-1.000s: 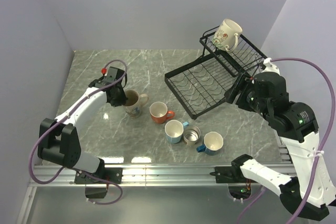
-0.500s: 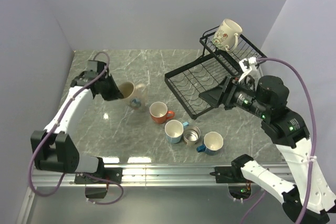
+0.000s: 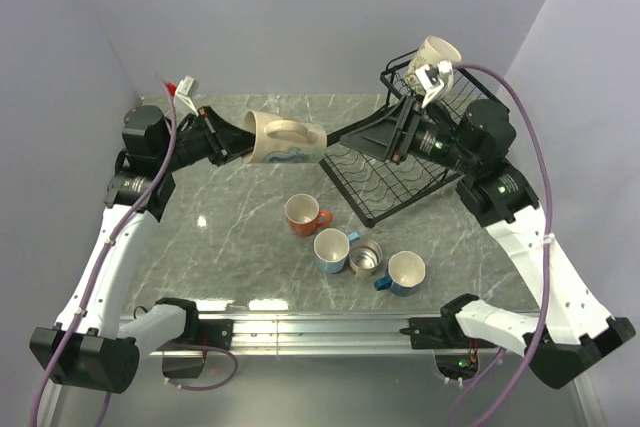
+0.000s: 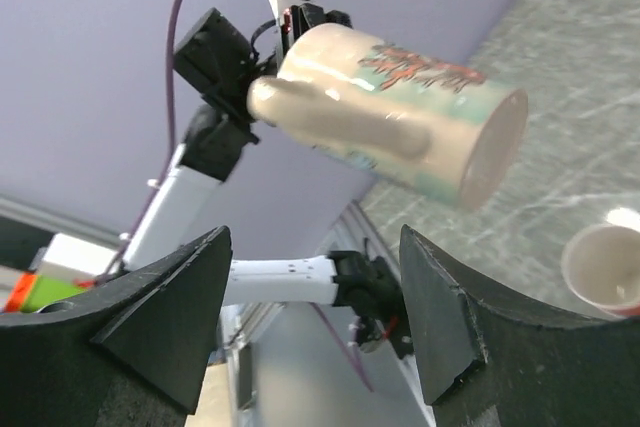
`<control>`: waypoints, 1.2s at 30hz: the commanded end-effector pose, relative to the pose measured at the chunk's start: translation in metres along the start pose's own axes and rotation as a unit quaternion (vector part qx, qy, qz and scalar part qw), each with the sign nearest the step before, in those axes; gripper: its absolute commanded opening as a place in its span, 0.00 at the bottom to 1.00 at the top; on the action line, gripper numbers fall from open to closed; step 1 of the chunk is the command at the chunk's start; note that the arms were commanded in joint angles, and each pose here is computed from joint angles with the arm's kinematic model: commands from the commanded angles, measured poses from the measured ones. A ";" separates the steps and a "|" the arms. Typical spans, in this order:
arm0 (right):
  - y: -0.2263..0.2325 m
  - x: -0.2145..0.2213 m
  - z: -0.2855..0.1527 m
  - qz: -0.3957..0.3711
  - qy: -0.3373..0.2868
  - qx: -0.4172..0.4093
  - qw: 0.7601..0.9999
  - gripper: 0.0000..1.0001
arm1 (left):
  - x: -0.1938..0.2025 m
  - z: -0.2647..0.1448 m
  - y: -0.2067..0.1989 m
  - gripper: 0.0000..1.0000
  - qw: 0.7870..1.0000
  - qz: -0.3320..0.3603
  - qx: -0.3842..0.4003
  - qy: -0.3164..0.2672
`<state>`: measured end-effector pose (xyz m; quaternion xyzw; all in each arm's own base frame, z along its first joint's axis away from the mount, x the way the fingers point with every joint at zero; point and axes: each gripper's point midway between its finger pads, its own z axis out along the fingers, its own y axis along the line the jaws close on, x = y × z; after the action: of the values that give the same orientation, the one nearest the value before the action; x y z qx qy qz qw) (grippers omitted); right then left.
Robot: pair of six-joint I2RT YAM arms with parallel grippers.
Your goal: Load the cups into the dish rack
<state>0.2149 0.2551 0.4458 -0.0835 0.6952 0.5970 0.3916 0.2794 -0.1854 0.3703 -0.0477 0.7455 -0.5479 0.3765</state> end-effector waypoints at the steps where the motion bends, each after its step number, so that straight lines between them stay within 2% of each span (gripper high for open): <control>1: 0.041 -0.016 0.006 0.011 0.006 -0.078 0.997 0.75 | 0.000 -0.031 -0.099 0.00 0.984 0.080 0.157 0.002; 2: 0.046 -0.015 0.009 0.065 0.019 -0.086 0.994 0.75 | 0.000 -0.032 -0.097 0.00 0.982 0.120 0.146 -0.006; 3: 0.040 -0.010 0.017 0.093 0.034 -0.095 0.990 0.74 | -0.004 -0.031 -0.096 0.00 0.983 0.131 0.125 -0.025; 6: 0.062 -0.006 0.017 0.153 0.041 -0.142 0.977 0.74 | -0.008 -0.036 -0.092 0.00 0.976 0.192 0.088 -0.047; 8: 0.064 -0.001 0.018 0.193 0.059 -0.141 0.969 0.74 | -0.018 -0.038 -0.091 0.00 0.967 0.237 0.054 -0.075; 10: 0.056 0.009 0.021 0.231 0.090 -0.111 0.962 0.74 | -0.021 -0.042 -0.089 0.01 0.962 0.257 0.032 -0.091; 13: 0.041 0.031 0.023 0.292 0.135 -0.064 0.945 0.74 | -0.035 -0.050 -0.084 0.01 0.941 0.308 -0.001 -0.139; 15: 0.048 0.034 0.018 0.303 0.138 -0.079 0.940 0.74 | -0.044 -0.056 -0.088 0.01 0.929 0.329 -0.007 -0.170; 17: 0.042 0.041 0.019 0.352 0.142 -0.079 0.922 0.74 | -0.045 -0.062 -0.087 0.00 0.919 0.350 -0.012 -0.183; 18: 0.047 0.040 0.019 0.349 0.140 -0.101 0.921 0.74 | -0.045 -0.063 -0.087 0.01 0.915 0.357 -0.014 -0.187; 20: 0.040 0.045 0.026 0.373 0.150 -0.094 0.911 0.74 | -0.044 -0.068 -0.088 0.00 0.907 0.372 -0.012 -0.198; 24: 0.030 0.062 0.040 0.374 0.193 -0.059 0.905 0.73 | -0.039 -0.070 -0.090 0.01 0.902 0.385 0.000 -0.197; 31: 0.022 0.056 0.063 0.402 0.191 -0.057 0.894 0.70 | -0.035 -0.075 -0.083 0.01 0.897 0.392 -0.009 -0.207; 34: 0.020 0.057 0.072 0.408 0.193 -0.049 0.891 0.66 | -0.034 -0.074 -0.081 0.01 0.895 0.395 -0.010 -0.206; 36: 0.023 0.060 0.078 0.412 0.200 -0.054 0.888 0.57 | -0.032 -0.073 -0.080 0.01 0.895 0.397 -0.010 -0.202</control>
<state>0.2058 0.3478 0.3943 0.1050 0.7177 0.6867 -0.0481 0.2409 -0.1465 0.4012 0.1251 0.7038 -0.3158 0.6239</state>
